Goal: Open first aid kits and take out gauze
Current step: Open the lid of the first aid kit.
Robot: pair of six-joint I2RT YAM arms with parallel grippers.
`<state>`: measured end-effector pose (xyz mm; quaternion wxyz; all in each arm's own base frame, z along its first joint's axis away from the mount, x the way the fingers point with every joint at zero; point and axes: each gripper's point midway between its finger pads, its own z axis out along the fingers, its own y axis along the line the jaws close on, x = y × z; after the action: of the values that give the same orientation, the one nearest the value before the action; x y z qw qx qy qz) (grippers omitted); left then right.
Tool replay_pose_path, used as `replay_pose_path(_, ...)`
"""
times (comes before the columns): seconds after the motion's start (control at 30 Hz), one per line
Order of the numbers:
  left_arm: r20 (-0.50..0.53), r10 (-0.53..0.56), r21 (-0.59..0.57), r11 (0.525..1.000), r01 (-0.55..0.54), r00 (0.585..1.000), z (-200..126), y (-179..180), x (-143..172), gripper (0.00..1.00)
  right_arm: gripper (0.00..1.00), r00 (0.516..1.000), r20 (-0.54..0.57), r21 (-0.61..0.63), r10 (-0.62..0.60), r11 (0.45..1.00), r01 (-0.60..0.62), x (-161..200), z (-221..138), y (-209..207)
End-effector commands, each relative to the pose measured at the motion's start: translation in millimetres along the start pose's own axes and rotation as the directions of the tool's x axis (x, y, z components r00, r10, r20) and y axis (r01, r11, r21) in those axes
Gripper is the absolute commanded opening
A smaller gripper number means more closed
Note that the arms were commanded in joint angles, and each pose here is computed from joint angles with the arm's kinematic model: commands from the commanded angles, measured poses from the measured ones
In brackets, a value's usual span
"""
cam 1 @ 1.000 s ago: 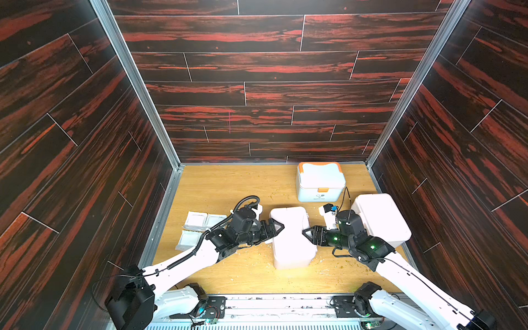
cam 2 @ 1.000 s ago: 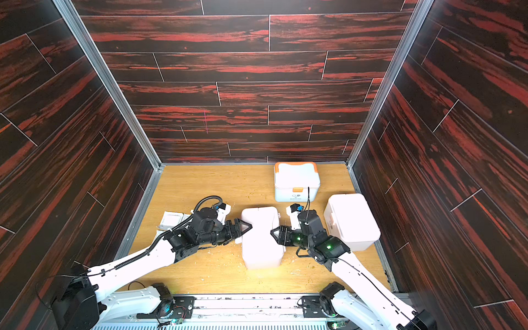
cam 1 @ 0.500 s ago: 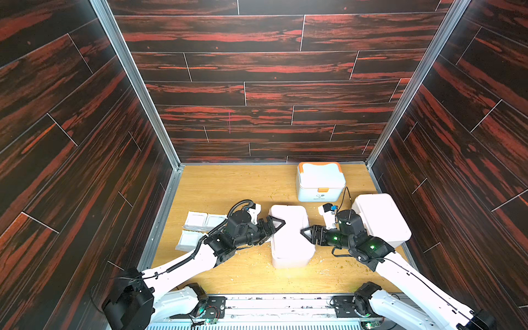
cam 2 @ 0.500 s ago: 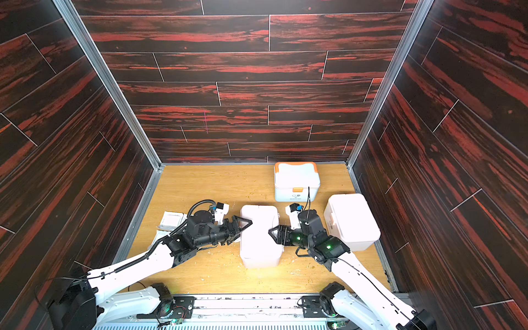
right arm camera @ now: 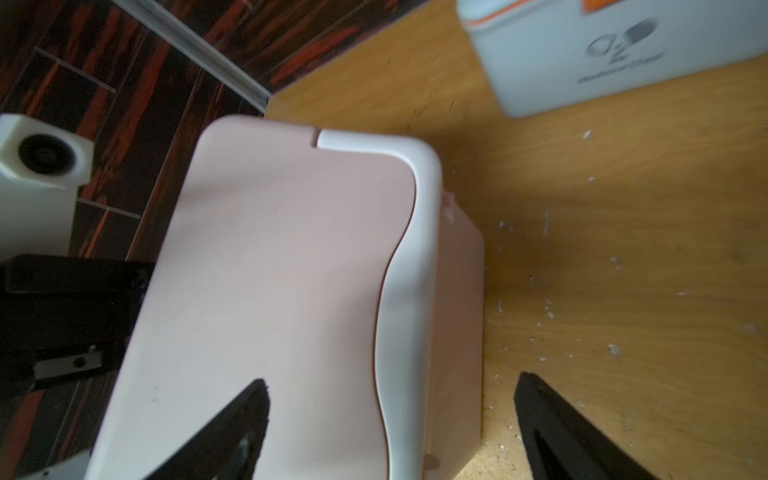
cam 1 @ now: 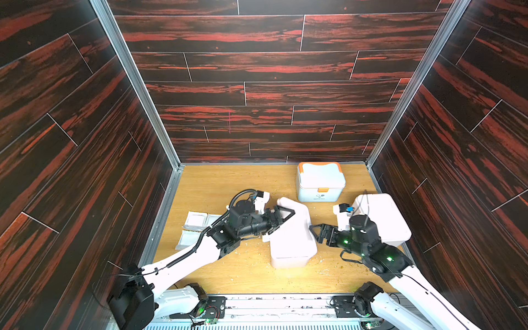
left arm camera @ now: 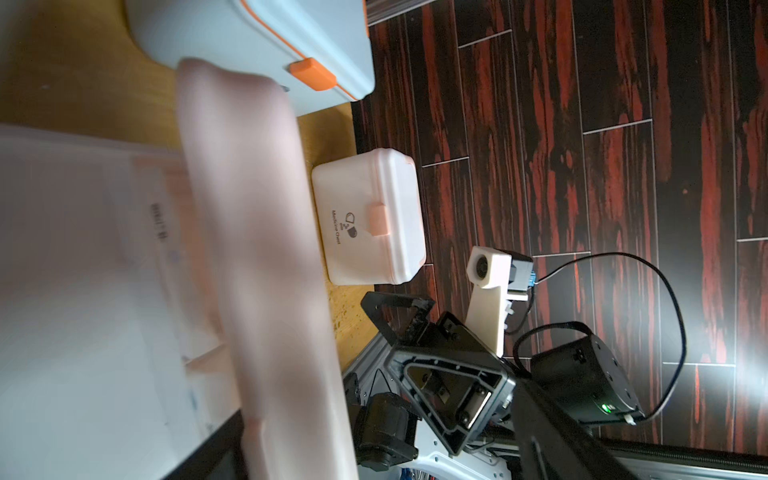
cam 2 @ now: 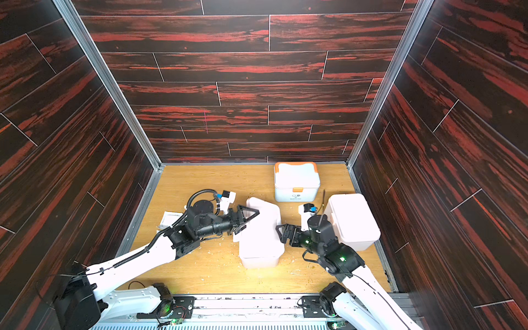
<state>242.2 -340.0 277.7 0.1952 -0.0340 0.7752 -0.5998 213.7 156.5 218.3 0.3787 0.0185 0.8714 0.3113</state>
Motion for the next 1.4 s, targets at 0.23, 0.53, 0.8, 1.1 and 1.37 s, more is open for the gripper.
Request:
replay_pose_path(0.23, -0.163, 0.163, 0.034, 0.987, -0.159, 0.973, 77.6, -63.7, 8.6, 0.89, 0.99, 0.96, 0.271, 0.326, 0.069, 0.932, -0.159, -38.4, -68.5, -57.4)
replay_pose_path(0.53, -0.288, 0.179, -0.017, 0.981, -0.192, 0.941, 159.1, -50.8, 17.2, 0.88, 0.99, 0.934, 0.356, 0.332, 0.04, 0.928, -0.167, -48.2, -102.7, -61.3)
replay_pose_path(0.8, -0.306, 0.204, -0.072, 0.969, -0.237, 0.93, 171.3, -36.1, 14.1, 0.88, 0.99, 0.898, 0.439, 0.178, 0.017, 0.978, -0.105, -49.7, -124.1, -45.2)
replay_pose_path(1.1, -0.239, 0.288, -0.084, 0.945, -0.315, 0.927, 124.4, -57.6, 7.4, 0.89, 0.99, 0.892, 0.451, 0.035, -0.029, 0.999, 0.015, -54.9, -140.2, -11.9)
replay_pose_path(1.37, -0.107, 0.374, -0.211, 0.897, -0.389, 0.921, 61.6, -41.1, -5.2, 0.93, 0.99, 0.947, 0.315, -0.023, -0.066, 0.997, 0.077, -53.1, -105.0, 15.8)
